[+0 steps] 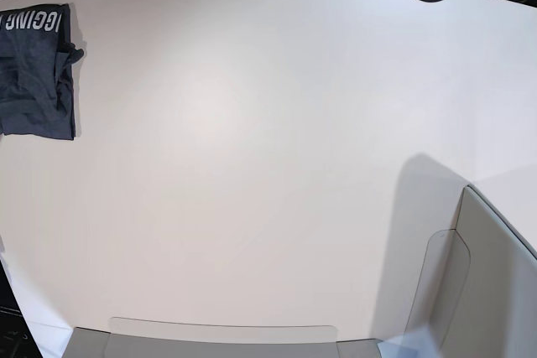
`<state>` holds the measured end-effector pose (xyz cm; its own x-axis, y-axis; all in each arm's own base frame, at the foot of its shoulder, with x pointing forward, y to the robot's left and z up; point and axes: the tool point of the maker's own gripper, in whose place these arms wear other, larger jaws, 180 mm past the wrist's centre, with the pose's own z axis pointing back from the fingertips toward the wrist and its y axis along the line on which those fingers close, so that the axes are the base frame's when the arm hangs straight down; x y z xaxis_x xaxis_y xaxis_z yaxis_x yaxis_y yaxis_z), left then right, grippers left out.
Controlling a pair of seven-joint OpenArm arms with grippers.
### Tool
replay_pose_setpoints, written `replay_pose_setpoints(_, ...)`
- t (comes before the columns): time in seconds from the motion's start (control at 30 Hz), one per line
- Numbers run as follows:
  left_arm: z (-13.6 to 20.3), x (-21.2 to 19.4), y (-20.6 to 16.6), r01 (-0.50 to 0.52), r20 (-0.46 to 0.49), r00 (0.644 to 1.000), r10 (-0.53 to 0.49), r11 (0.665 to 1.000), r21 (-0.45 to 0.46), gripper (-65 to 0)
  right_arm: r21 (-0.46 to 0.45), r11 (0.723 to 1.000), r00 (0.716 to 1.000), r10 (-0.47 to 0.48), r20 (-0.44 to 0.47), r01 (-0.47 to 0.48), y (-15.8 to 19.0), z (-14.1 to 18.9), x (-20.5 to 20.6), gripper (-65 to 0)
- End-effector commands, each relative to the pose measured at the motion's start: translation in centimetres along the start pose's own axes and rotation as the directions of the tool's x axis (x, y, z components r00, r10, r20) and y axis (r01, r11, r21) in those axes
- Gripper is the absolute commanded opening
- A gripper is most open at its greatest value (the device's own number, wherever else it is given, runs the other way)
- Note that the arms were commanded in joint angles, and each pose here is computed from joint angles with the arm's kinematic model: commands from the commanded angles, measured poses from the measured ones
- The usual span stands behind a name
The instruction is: Layout the t-shirt on the table in an organized manner, then fold the t-shirt properly
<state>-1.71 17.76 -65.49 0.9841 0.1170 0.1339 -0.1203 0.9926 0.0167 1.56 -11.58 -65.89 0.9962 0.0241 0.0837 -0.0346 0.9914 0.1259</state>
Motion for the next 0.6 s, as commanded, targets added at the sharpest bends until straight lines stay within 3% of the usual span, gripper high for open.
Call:
replay_pose_setpoints(0.0,0.1,0.0,0.1,0.041,0.011,0.999,-0.041,0.999,-0.003,-65.0,0.027,0.999,0.999,-0.027,0.019,0.027,1.3,-0.1,0.7,-65.0)
replay_pose_setpoints(0.2,0.1,-0.2,-0.6,0.071,0.013,0.997,-0.070,0.997,-0.016,-65.0,0.046,0.991,0.990,-0.130,0.047,0.128,2.0,-0.2,2.2,-65.0)
replay_pose_setpoints(0.57,0.1,-0.3,-0.5,0.071,0.007,0.997,-0.071,0.997,-0.015,-65.0,0.059,0.989,0.989,-0.137,0.053,0.134,2.7,-0.3,2.7,-65.0)
